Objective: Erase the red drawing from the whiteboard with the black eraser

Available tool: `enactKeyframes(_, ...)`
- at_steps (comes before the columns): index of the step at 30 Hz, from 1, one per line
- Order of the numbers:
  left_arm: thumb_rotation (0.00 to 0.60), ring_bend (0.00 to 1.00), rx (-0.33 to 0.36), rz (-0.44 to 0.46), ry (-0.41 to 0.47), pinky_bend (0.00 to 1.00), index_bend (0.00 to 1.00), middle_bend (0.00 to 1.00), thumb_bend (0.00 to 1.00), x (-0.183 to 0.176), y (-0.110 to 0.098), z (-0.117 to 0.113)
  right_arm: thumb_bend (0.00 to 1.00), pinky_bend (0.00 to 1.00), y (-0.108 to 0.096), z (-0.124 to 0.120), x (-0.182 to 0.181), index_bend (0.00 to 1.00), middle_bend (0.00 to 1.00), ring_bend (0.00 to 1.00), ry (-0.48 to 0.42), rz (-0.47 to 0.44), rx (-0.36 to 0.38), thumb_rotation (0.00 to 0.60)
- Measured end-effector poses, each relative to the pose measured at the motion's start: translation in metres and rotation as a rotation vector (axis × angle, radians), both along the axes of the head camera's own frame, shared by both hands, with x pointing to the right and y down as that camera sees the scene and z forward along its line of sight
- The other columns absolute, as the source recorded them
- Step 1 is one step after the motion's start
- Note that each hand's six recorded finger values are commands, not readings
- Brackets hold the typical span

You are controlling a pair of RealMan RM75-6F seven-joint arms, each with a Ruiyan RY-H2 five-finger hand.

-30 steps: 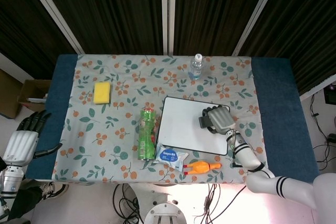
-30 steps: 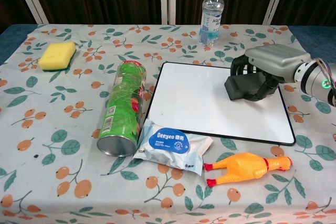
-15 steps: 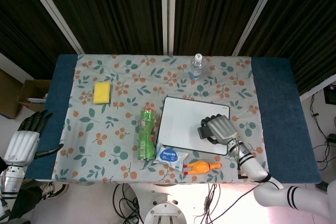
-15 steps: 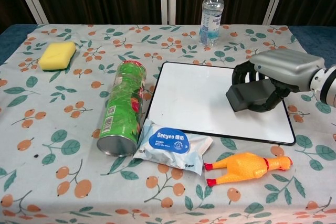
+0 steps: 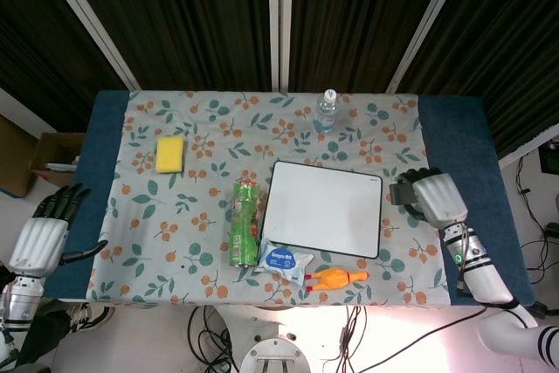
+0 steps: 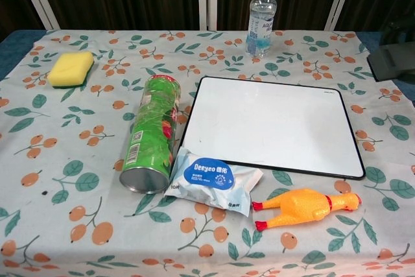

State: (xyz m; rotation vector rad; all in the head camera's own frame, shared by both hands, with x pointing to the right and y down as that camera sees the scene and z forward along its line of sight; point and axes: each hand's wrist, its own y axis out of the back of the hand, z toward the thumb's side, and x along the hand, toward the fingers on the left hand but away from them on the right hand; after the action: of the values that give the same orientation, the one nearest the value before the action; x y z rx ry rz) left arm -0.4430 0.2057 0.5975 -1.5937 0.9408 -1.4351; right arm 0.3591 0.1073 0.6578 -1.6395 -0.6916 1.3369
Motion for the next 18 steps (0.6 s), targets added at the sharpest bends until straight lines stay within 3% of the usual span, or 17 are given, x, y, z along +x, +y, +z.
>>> enactKeyframes(7, 0.0, 0.05, -0.004, 0.01, -0.004, 0.15, 0.09, 0.07, 0.02, 0.003, 0.0, 0.001, 0.4, 0.66, 0.019, 0.028, 0.049, 0.76, 0.62, 0.6, 0.08, 0.033, -0.058, 0.6)
enactKeyframes(11, 0.0, 0.05, 0.0, 0.007, -0.007, 0.15, 0.09, 0.07, 0.02, 0.002, 0.001, 0.0, 0.37, 0.6, 0.034, 0.048, 0.057, 0.66, 0.55, 0.54, 0.086, 0.031, -0.093, 0.6)
enactKeyframes(14, 0.0, 0.05, 0.003, 0.006, -0.007, 0.15, 0.09, 0.07, 0.02, 0.002, 0.001, 0.0, 0.32, 0.52, 0.042, 0.059, 0.058, 0.52, 0.47, 0.45, 0.078, 0.026, -0.115, 0.6)
enactKeyframes(16, 0.0, 0.05, 0.007, 0.005, -0.005, 0.15, 0.09, 0.07, 0.02, 0.002, 0.0, 0.0, 0.25, 0.43, 0.045, 0.063, 0.057, 0.36, 0.37, 0.34, 0.071, 0.021, -0.129, 0.6)
enactKeyframes(18, 0.0, 0.05, 0.011, 0.007, -0.003, 0.15, 0.09, 0.07, 0.02, 0.002, 0.0, 0.0, 0.15, 0.24, 0.048, 0.067, 0.056, 0.13, 0.19, 0.15, 0.065, 0.018, -0.15, 0.6)
